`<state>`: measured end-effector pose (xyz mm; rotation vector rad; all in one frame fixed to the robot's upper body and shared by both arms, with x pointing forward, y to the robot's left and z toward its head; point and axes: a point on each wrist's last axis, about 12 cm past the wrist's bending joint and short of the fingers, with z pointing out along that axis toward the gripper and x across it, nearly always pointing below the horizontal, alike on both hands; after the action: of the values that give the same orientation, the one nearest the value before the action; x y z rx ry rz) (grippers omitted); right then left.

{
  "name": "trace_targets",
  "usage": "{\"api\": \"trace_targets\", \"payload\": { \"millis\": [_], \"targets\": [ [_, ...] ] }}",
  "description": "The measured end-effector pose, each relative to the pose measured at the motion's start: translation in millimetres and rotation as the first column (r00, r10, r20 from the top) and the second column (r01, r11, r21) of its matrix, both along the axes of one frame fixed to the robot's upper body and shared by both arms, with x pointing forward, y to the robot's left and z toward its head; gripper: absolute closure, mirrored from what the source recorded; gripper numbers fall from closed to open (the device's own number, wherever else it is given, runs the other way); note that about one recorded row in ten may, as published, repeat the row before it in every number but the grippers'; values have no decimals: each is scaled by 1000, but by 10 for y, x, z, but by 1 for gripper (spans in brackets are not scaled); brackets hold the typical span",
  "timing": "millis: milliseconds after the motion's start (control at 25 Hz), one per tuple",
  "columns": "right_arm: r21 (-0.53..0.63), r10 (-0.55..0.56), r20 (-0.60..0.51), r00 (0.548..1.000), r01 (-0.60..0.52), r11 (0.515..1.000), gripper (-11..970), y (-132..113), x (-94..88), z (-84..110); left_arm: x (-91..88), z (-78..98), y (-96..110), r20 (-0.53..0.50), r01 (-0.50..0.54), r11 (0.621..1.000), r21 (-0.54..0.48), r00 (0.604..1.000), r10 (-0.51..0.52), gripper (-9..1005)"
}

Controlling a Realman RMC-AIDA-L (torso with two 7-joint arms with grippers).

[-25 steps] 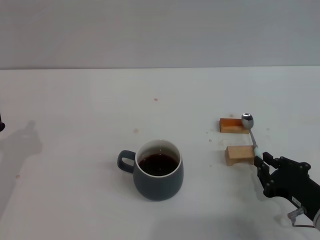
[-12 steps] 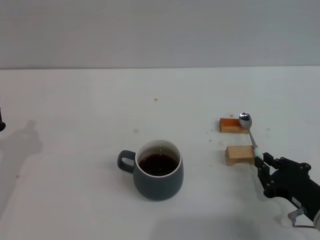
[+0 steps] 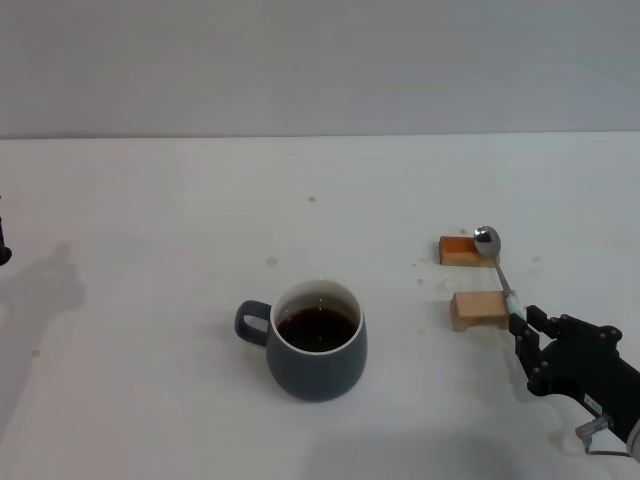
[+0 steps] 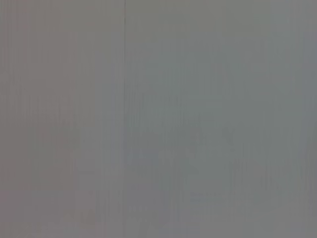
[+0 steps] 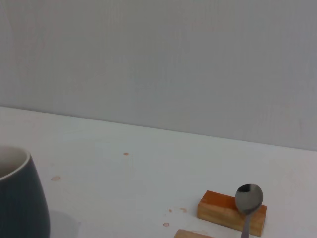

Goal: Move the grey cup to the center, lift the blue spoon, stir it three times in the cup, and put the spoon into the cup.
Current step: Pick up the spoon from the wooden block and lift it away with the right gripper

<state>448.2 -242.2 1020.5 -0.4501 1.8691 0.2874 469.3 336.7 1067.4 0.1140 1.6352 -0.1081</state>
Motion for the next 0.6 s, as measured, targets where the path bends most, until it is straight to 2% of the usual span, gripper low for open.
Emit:
{"api": "trace_targets", "payload": {
  "millis": [600],
  "targets": [
    [-3,15,1,1000,-15,1000,756,23,21,4,7,15,-1,5,1,1000,0,1000,-1,999]
  ]
}}
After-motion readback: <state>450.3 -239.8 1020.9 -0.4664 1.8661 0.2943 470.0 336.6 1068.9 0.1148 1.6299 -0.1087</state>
